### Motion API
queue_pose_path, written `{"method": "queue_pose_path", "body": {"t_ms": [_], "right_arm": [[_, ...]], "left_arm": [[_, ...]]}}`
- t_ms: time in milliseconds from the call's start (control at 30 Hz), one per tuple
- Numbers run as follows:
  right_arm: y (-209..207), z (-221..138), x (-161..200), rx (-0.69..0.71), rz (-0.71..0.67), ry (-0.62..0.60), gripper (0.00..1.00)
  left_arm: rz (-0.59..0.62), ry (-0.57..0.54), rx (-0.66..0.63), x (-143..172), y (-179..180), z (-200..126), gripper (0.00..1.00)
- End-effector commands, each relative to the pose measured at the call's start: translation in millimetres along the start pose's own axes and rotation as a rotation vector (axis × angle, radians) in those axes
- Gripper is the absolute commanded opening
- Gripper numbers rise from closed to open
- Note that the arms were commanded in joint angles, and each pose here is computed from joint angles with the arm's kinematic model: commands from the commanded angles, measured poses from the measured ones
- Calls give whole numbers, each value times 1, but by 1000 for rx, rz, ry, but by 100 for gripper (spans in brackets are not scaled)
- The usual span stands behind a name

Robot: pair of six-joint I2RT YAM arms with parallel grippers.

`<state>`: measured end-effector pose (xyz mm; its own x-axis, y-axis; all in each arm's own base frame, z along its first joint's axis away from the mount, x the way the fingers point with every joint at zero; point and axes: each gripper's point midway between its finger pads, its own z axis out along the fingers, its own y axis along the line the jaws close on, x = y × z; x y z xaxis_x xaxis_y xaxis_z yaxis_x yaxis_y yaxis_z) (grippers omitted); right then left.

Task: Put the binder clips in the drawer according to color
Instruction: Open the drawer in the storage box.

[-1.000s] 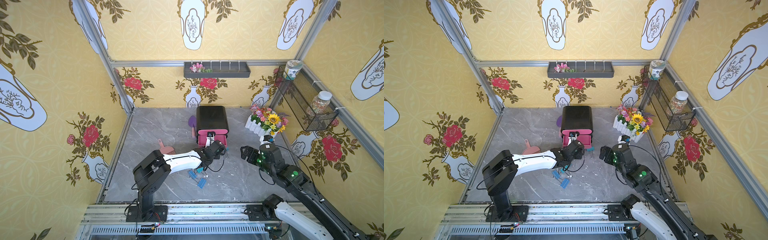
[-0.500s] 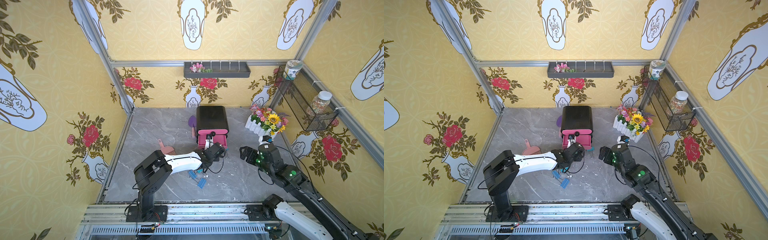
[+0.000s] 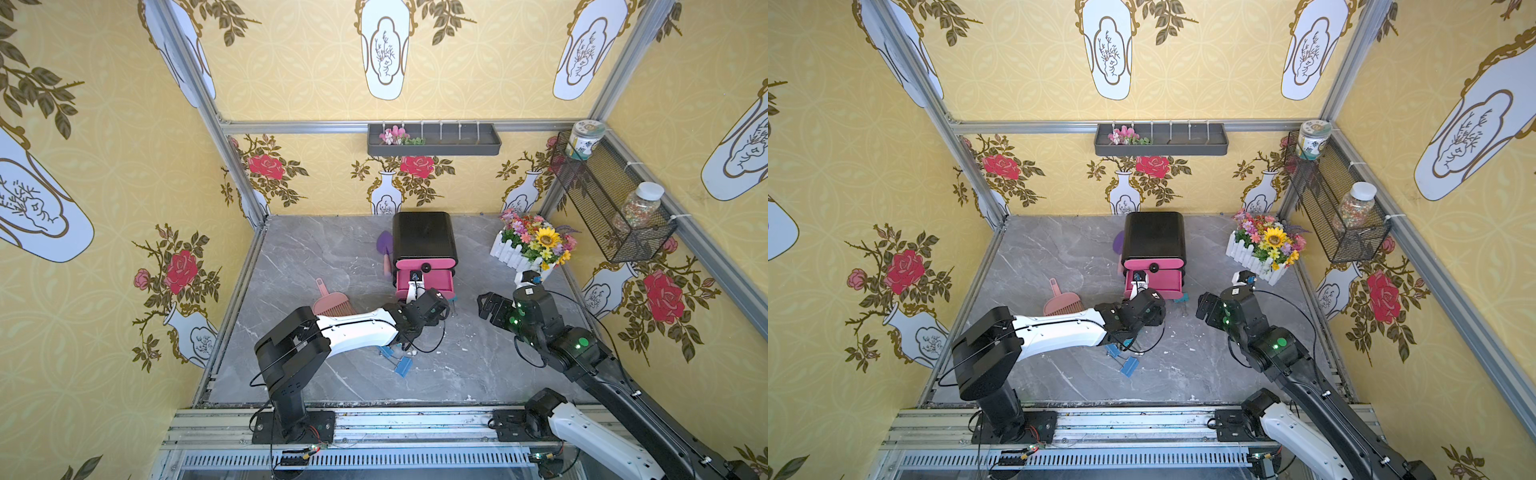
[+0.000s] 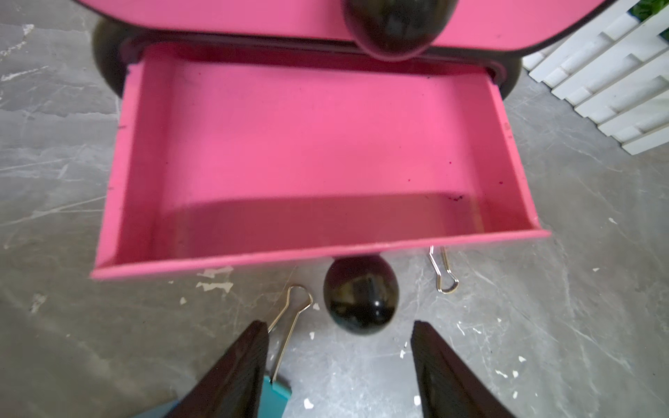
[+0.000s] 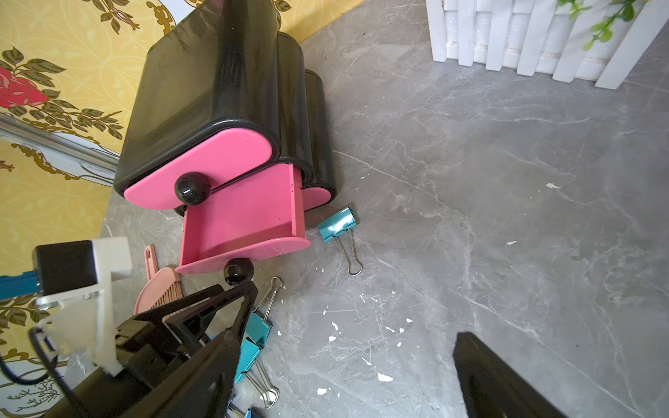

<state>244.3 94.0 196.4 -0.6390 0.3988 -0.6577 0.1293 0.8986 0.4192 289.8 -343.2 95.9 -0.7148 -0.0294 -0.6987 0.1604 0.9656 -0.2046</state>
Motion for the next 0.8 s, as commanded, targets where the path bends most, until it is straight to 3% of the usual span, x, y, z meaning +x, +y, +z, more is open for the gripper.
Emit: {"method": "queue_pose_path", "body": {"t_ms": [0, 200, 367, 533, 767], "right_arm": [[11, -2, -12, -38, 1, -38, 97], [24, 1, -9, -57, -54, -6, 91], [60, 9, 19, -88, -198, 56, 84], [121, 24, 87, -146, -403, 168, 84], [167, 76, 180, -192, -512, 411, 80]], "left_arm": [[-8, -14, -7, 1, 5, -7, 69], [-47, -32, -13, 1, 22, -36, 68], [-166, -54, -11, -7, 52, -80, 69], [-271, -20, 16, -12, 84, -118, 75], [-516, 69, 158, -12, 127, -136, 78]]}}
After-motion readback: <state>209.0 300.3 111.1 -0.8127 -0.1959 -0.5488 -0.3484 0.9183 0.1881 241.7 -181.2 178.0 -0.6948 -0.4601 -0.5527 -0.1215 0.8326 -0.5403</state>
